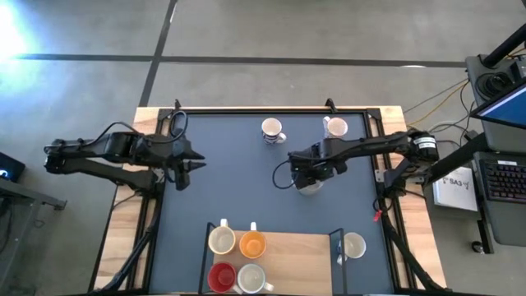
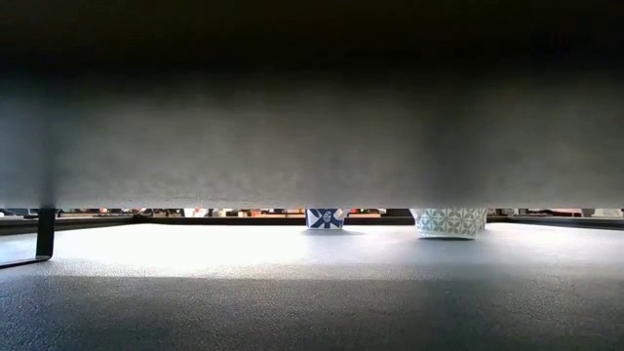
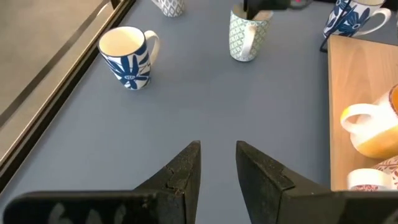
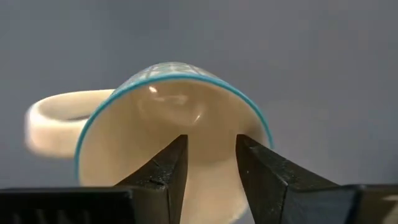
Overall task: Place coffee mugs
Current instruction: Put the light blue patterned mug on the shelf
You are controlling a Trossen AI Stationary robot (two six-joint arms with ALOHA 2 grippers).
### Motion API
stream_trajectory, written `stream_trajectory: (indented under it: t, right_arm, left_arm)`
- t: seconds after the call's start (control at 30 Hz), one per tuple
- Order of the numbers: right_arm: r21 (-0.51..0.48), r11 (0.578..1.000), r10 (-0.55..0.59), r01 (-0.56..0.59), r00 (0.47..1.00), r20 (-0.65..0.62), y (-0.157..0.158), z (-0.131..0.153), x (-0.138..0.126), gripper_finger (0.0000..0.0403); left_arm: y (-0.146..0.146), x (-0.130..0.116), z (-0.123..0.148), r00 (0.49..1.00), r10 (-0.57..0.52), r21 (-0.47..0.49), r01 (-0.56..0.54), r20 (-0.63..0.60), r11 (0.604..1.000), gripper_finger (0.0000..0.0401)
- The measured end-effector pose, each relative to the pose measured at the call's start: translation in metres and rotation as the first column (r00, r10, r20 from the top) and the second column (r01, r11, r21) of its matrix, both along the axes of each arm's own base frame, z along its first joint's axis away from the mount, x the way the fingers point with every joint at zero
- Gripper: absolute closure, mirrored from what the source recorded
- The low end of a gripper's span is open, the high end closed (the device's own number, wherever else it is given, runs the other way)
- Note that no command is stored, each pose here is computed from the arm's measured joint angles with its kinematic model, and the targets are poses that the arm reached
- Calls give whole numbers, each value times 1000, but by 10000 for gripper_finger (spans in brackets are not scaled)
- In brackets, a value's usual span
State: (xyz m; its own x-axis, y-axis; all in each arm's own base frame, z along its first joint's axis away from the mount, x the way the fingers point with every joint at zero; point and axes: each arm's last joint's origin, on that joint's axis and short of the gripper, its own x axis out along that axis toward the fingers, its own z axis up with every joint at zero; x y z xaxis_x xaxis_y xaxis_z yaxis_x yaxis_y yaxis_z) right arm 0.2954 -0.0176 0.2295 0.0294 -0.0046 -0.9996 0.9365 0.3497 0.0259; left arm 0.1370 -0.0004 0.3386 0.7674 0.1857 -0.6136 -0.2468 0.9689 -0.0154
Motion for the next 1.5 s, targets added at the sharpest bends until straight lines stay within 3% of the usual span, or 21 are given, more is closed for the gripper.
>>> stream_trajectory:
  t: [0.23, 0.63, 0.87, 1.23, 1.5]
  right_arm:
    - [0, 1000, 30, -30, 999, -18, 2, -13, 8, 286]
    - [-19, 997, 81, -80, 988, 132, 9, 23, 18, 294]
    - [-78, 997, -8, 10, 1000, 28, 23, 36, -5, 303]
    - [-122, 992, -42, 35, 997, -59, 31, 6, -9, 296]
    - [-122, 992, -13, 19, 999, 47, 31, -13, -1, 314]
  left_arm:
    - [0, 0, 0, 1000, 6, -7, -6, -1, 1000, 317]
    - [1, 0, 0, 1000, 26, -3, -26, 2, 1000, 317]
    - [1, -1, -1, 1000, 27, -1, -27, -7, 1000, 317]
    - [1, 1, -1, 1000, 20, 22, -20, -17, 1000, 317]
    - [1, 2, -2, 1000, 17, 24, -16, -19, 1000, 317]
